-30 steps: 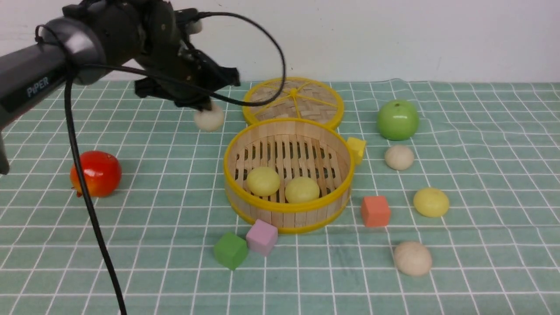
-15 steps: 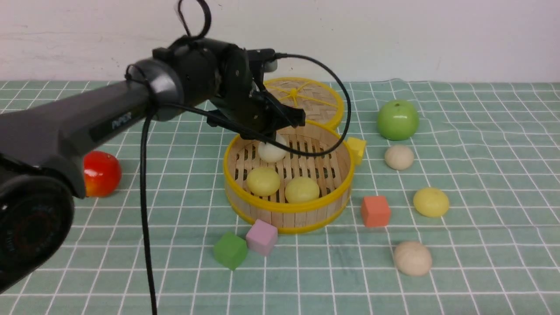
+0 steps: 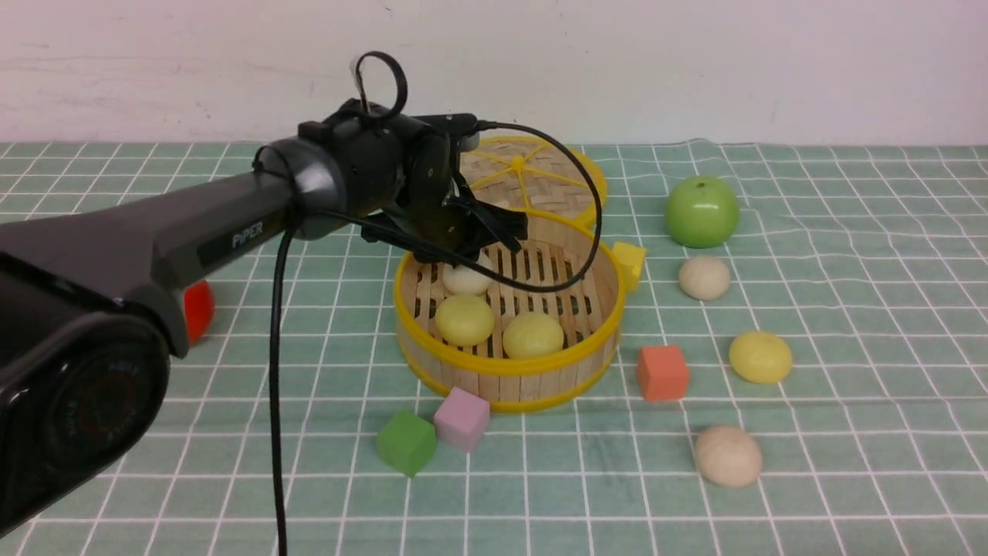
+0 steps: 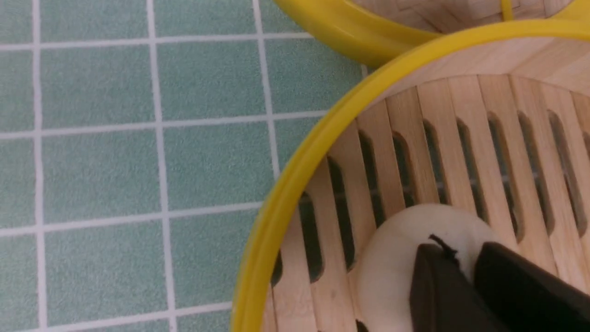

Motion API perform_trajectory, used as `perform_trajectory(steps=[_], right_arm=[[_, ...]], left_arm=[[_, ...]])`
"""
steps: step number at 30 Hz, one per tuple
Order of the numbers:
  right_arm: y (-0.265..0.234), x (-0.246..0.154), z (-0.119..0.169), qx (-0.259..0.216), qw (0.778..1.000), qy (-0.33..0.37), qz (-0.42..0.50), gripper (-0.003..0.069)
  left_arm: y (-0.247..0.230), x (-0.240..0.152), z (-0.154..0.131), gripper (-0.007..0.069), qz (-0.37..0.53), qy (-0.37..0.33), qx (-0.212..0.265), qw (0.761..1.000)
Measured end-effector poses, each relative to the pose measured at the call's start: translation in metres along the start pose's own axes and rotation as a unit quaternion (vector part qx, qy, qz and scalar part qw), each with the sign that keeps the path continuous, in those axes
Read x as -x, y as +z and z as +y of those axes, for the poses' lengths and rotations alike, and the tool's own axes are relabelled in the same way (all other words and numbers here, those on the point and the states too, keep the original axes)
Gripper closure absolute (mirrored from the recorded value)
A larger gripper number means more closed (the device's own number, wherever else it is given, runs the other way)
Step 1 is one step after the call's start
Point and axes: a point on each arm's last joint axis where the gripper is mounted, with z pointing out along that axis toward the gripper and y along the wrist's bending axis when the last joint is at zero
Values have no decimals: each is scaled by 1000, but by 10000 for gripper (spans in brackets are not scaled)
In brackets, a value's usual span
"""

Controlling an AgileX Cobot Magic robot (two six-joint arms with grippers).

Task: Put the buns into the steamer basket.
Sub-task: Use the left arm to put the steamed stuffed bun into the steamer, then use the right arm to grab a steamed stuffed bun

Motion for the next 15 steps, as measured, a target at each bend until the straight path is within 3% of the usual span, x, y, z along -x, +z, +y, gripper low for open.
perform_trajectory(steps=[9, 12, 15], right_arm=[[0, 0, 0, 0, 1000, 0, 0, 419], [0, 0, 0, 0, 1000, 0, 0, 419], [0, 0, 0, 0, 1000, 0, 0, 419]], left_arm=[[-53, 16, 0, 116, 10, 5, 12, 1000], [-99, 27, 0, 65, 9, 15, 16, 1000], [-134, 31, 1, 61, 11, 15, 20, 1000]])
